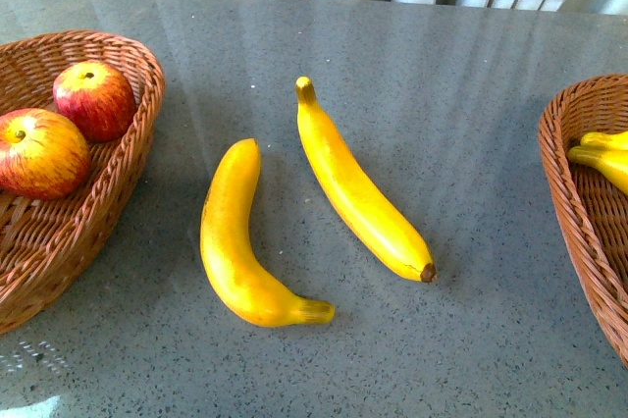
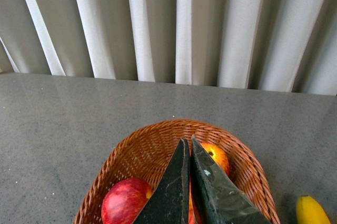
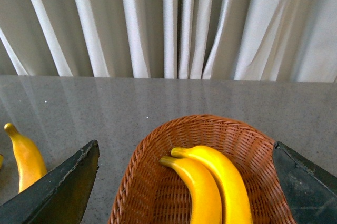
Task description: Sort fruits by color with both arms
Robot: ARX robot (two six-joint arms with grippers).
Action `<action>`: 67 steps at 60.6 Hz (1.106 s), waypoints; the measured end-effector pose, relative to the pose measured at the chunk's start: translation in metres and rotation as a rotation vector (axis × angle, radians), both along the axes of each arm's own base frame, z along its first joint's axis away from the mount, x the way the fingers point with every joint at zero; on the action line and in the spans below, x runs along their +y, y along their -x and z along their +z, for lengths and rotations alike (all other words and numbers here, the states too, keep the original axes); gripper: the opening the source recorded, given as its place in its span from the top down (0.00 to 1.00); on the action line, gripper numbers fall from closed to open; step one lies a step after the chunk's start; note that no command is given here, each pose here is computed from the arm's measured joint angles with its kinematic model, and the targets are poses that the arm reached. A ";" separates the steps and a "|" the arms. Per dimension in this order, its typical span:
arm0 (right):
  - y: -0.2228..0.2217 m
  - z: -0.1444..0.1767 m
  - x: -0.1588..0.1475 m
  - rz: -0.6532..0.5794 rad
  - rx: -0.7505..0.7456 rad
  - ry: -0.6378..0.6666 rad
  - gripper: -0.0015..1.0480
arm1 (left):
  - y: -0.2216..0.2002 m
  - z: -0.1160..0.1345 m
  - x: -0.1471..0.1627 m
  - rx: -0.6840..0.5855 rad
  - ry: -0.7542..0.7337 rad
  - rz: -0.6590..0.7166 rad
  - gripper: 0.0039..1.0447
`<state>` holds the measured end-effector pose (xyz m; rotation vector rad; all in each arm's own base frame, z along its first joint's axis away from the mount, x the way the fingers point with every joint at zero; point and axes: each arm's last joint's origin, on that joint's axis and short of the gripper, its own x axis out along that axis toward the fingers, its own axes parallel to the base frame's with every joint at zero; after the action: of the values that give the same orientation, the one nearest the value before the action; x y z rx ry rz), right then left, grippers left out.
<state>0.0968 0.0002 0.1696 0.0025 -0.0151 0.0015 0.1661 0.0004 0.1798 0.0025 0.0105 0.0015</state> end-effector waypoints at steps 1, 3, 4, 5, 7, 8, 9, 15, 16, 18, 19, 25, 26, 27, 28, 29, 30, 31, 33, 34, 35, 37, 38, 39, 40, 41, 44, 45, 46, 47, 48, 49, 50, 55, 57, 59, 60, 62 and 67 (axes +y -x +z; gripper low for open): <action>0.000 0.000 0.000 0.000 0.000 0.000 0.09 | 0.001 0.000 0.000 0.000 0.000 0.001 0.99; 0.000 0.000 0.000 0.000 0.000 0.000 0.09 | 0.004 -0.001 0.000 -0.002 0.000 0.001 0.99; 0.000 0.000 0.000 0.000 0.000 0.000 0.09 | 0.005 -0.001 0.000 -0.003 0.000 0.001 0.99; 0.000 0.000 0.000 0.000 0.000 0.000 0.09 | 0.006 -0.002 0.000 -0.003 0.000 0.001 0.99; 0.000 0.000 0.000 0.000 0.000 0.000 0.09 | 0.008 -0.002 0.000 -0.004 0.000 0.001 0.99; 0.000 0.000 0.000 0.000 0.000 0.000 0.09 | 0.010 -0.003 0.000 -0.004 0.000 0.000 0.99; 0.000 0.000 0.000 0.000 0.000 0.000 0.09 | 0.011 -0.002 0.000 -0.008 0.000 0.000 0.99; 0.000 0.000 0.000 0.000 0.000 0.000 0.09 | 0.017 -0.006 0.000 -0.002 0.000 0.001 0.99; 0.000 0.000 0.000 0.000 0.000 0.000 0.09 | 0.018 -0.008 0.000 -0.008 0.000 0.001 0.99; 0.000 0.000 0.000 0.000 0.000 0.000 0.09 | 0.020 -0.010 0.000 -0.018 0.000 0.001 0.99; 0.000 0.000 0.000 0.000 0.000 0.000 0.09 | 0.021 -0.011 0.000 -0.016 0.000 0.001 0.99; 0.000 0.000 0.000 0.000 0.000 0.000 0.09 | 0.026 -0.015 0.000 0.000 0.000 0.000 0.99; 0.000 0.000 0.000 0.000 0.000 0.000 0.09 | 0.027 -0.015 0.000 -0.002 0.000 0.001 0.99; 0.000 0.000 0.000 0.000 0.000 0.000 0.09 | 0.027 -0.014 0.000 -0.003 0.000 0.001 0.99; 0.000 0.000 0.000 0.000 0.000 0.000 0.09 | 0.028 -0.014 0.000 -0.005 0.000 0.001 0.99; 0.000 0.000 0.000 0.000 0.000 0.000 0.09 | 0.029 -0.013 0.000 -0.007 0.000 0.001 0.99; 0.000 0.000 0.000 0.000 0.000 0.000 0.09 | 0.029 -0.013 0.000 -0.008 0.000 0.001 0.99; 0.000 0.000 0.000 0.000 0.000 0.000 0.09 | 0.030 -0.013 0.000 -0.010 0.000 0.001 0.99; 0.000 0.000 0.000 0.000 0.000 0.000 0.09 | 0.033 -0.012 0.000 -0.015 0.000 0.001 0.99; 0.000 0.000 0.000 0.000 0.000 0.000 0.09 | 0.033 -0.011 0.000 -0.016 0.000 0.001 0.99; 0.000 0.000 0.000 0.000 0.000 0.000 0.09 | 0.034 -0.011 0.000 -0.016 0.000 0.001 0.99; 0.000 0.000 0.000 0.000 0.000 0.000 0.09 | 0.036 -0.011 0.000 -0.017 0.000 0.001 0.99; 0.000 0.000 0.000 0.000 0.000 0.000 0.09 | 0.037 -0.011 0.000 -0.017 0.000 0.001 0.99; 0.000 0.000 0.000 0.000 0.000 0.000 0.09 | 0.038 -0.010 0.000 -0.018 0.000 0.001 0.99; 0.000 0.000 0.000 0.000 0.000 0.000 0.09 | 0.039 -0.010 0.000 -0.020 0.000 0.001 0.99; 0.000 0.000 0.000 0.000 0.000 0.000 0.09 | 0.039 -0.010 0.000 -0.021 0.000 0.001 0.99; 0.000 0.000 0.000 0.000 0.000 0.000 0.09 | 0.041 -0.009 0.000 -0.021 0.000 0.001 0.99; 0.000 0.000 0.000 0.000 0.000 0.000 0.09 | 0.042 -0.009 0.000 -0.022 0.000 0.001 0.99; 0.000 0.000 0.000 0.000 0.000 0.000 0.09 | 0.042 -0.009 0.000 -0.022 0.000 0.001 0.99; 0.000 0.000 0.000 0.000 0.000 0.000 0.09 | 0.043 -0.009 0.000 -0.022 0.000 0.001 0.99; 0.000 0.000 0.000 0.000 0.000 0.000 0.09 | 0.043 -0.009 0.000 -0.022 0.000 0.001 0.99; 0.000 0.000 0.000 0.000 0.000 0.000 0.09 | 0.044 -0.009 0.000 -0.022 0.000 0.001 0.99; 0.000 0.000 0.000 0.000 0.000 0.000 0.09 | 0.044 -0.009 0.000 -0.022 0.000 0.001 0.99; 0.000 0.000 0.000 0.000 0.000 0.000 0.09 | 0.047 -0.009 0.000 -0.024 0.000 0.001 0.99; 0.000 0.000 0.000 0.000 0.000 0.000 0.09 | 0.047 -0.009 0.000 -0.025 0.000 0.001 0.99; 0.000 0.000 0.000 0.000 0.000 0.000 0.09 | 0.048 -0.009 0.000 -0.025 0.000 0.001 0.99; 0.000 0.000 0.000 0.000 0.000 0.000 0.09 | 0.049 -0.009 0.000 -0.024 0.000 0.001 0.99; 0.000 0.000 0.000 0.000 0.000 0.000 0.09 | 0.049 -0.009 0.000 -0.024 0.000 0.001 0.99; 0.000 0.000 0.000 0.000 0.000 0.000 0.09 | 0.052 -0.009 0.000 -0.025 0.000 0.001 0.99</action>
<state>0.0968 0.0002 0.1696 0.0025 -0.0151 0.0015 0.1145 0.0003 0.1711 0.0021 -0.0143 0.0023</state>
